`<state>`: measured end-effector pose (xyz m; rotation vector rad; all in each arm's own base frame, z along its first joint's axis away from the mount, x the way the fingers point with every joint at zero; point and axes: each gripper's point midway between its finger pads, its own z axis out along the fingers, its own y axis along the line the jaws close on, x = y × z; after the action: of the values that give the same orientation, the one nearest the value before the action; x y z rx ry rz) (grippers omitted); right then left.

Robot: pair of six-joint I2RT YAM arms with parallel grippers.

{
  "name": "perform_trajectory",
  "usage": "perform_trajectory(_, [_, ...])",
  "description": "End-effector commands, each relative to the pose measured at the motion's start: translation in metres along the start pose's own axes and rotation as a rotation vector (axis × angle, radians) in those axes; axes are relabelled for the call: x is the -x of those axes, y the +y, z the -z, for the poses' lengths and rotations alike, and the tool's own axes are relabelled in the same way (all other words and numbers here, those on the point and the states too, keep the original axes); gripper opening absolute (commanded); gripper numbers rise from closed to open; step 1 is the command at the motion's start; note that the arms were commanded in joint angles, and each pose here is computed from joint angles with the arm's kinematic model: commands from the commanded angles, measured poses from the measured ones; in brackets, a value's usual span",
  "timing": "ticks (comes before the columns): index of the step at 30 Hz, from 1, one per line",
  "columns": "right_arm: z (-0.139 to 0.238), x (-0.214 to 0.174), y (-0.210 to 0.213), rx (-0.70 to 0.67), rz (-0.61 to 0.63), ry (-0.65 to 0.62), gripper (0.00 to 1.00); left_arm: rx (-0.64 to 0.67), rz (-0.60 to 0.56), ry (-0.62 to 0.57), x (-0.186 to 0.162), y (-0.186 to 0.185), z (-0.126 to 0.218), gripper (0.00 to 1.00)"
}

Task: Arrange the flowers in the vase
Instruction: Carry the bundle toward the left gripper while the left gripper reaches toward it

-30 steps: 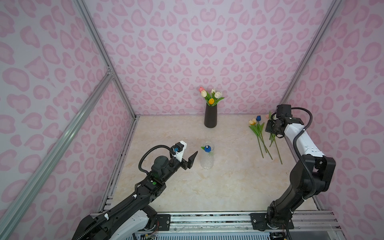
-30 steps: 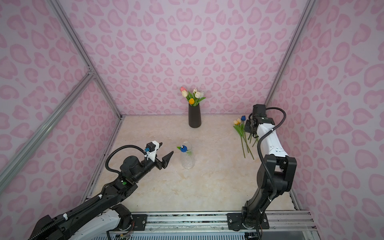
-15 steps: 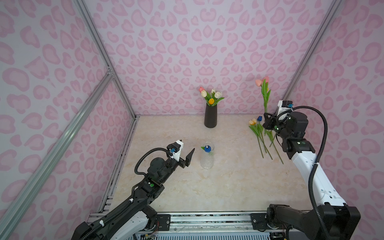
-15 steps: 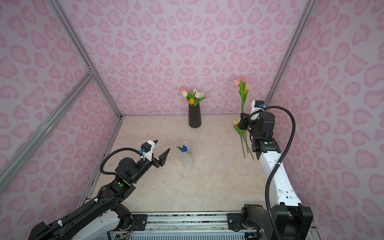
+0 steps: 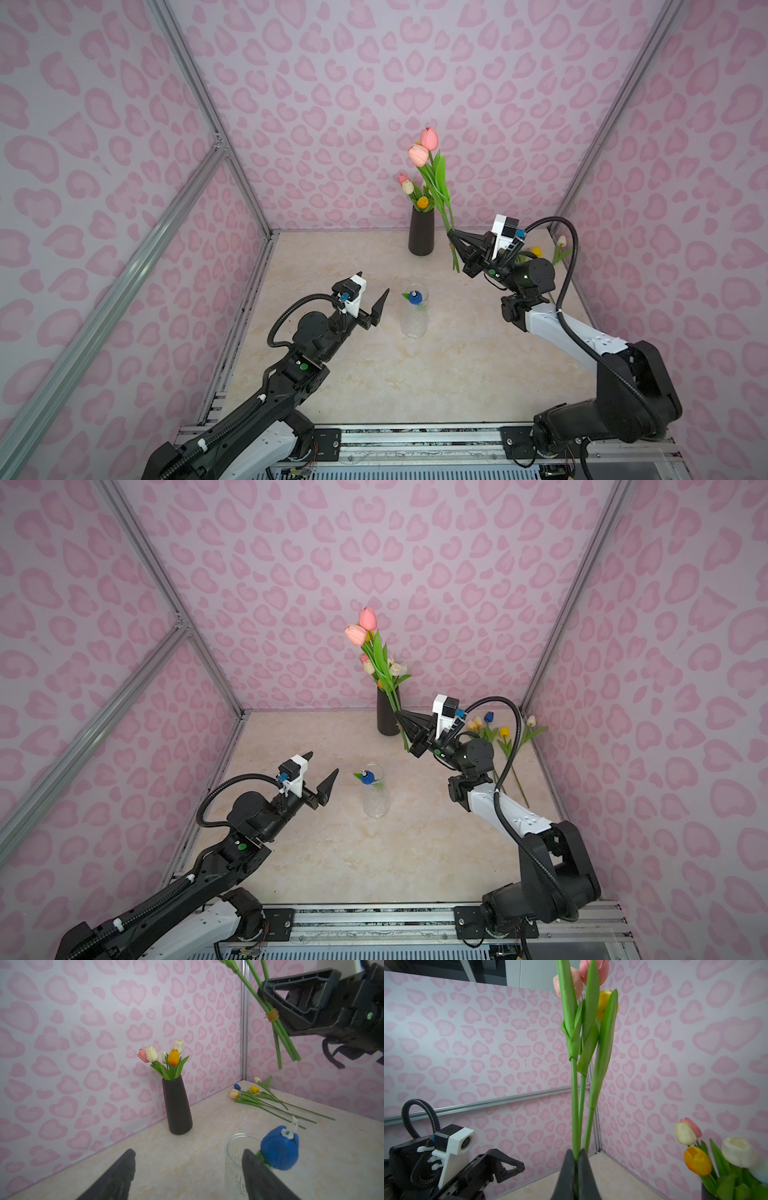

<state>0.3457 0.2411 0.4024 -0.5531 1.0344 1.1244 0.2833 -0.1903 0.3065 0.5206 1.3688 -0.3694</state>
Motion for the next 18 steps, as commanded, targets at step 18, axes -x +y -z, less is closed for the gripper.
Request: perform_trajectory(18, [-0.024,-0.096,0.006,0.066,0.023,0.015,0.0,-0.061,-0.069,-0.085,0.044,0.016,-0.043,0.85])
